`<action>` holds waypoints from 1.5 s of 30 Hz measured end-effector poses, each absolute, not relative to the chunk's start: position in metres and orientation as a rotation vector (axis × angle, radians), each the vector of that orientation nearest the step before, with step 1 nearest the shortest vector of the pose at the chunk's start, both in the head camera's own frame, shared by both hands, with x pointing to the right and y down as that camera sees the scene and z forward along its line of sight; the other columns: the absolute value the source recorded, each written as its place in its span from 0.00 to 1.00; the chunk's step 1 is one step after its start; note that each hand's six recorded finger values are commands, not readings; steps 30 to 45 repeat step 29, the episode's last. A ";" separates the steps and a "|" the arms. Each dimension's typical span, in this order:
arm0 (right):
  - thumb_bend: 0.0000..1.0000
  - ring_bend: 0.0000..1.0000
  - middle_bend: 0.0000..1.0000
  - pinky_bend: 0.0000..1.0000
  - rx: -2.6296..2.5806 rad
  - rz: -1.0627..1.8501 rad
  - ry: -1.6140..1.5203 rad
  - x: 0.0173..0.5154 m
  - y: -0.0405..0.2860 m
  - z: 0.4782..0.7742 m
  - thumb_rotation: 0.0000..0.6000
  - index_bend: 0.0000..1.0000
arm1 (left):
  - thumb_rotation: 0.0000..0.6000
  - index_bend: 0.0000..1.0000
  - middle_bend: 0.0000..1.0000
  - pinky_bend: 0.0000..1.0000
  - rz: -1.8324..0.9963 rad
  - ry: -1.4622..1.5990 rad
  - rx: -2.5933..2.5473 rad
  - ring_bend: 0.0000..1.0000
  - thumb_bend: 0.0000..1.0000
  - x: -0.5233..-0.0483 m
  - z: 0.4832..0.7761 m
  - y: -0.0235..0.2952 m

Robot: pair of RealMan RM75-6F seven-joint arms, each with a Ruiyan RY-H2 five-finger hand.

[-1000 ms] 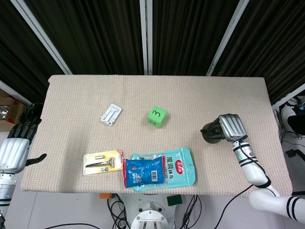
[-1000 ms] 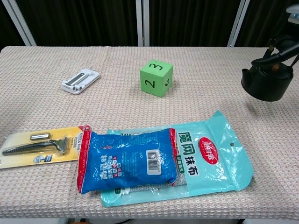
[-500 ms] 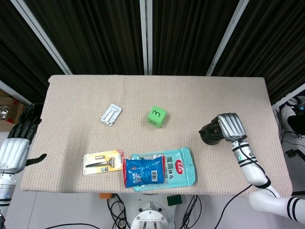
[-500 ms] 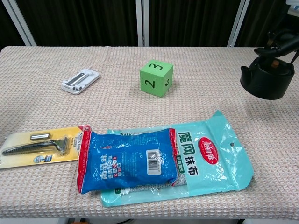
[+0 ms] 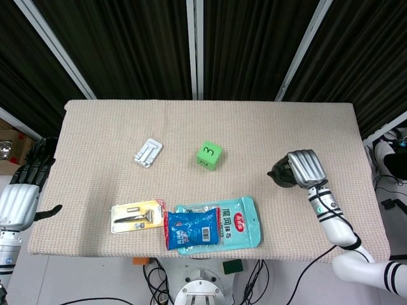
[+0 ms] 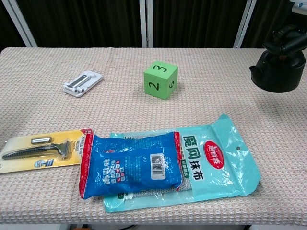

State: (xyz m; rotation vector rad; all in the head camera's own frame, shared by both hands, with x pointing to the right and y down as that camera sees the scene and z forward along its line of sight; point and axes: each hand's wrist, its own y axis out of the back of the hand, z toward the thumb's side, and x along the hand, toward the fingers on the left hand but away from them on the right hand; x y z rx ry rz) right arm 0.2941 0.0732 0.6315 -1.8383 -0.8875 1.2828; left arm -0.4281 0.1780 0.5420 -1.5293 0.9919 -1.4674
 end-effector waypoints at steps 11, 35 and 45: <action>0.52 1.00 1.00 0.70 -1.834 1.273 -0.838 0.281 0.068 0.632 0.94 1.00 | 1.00 0.06 0.02 0.13 -1.473 0.994 -1.529 0.02 0.00 -0.429 0.542 0.177; 0.54 1.00 1.00 0.71 -1.697 1.269 -0.688 0.272 0.067 0.639 1.00 1.00 | 1.00 0.06 0.02 0.13 -1.479 0.993 -1.528 0.02 0.00 -0.430 0.543 0.177; 0.54 1.00 1.00 0.71 -1.697 1.269 -0.688 0.272 0.067 0.639 1.00 1.00 | 1.00 0.06 0.02 0.13 -1.479 0.993 -1.528 0.02 0.00 -0.430 0.543 0.177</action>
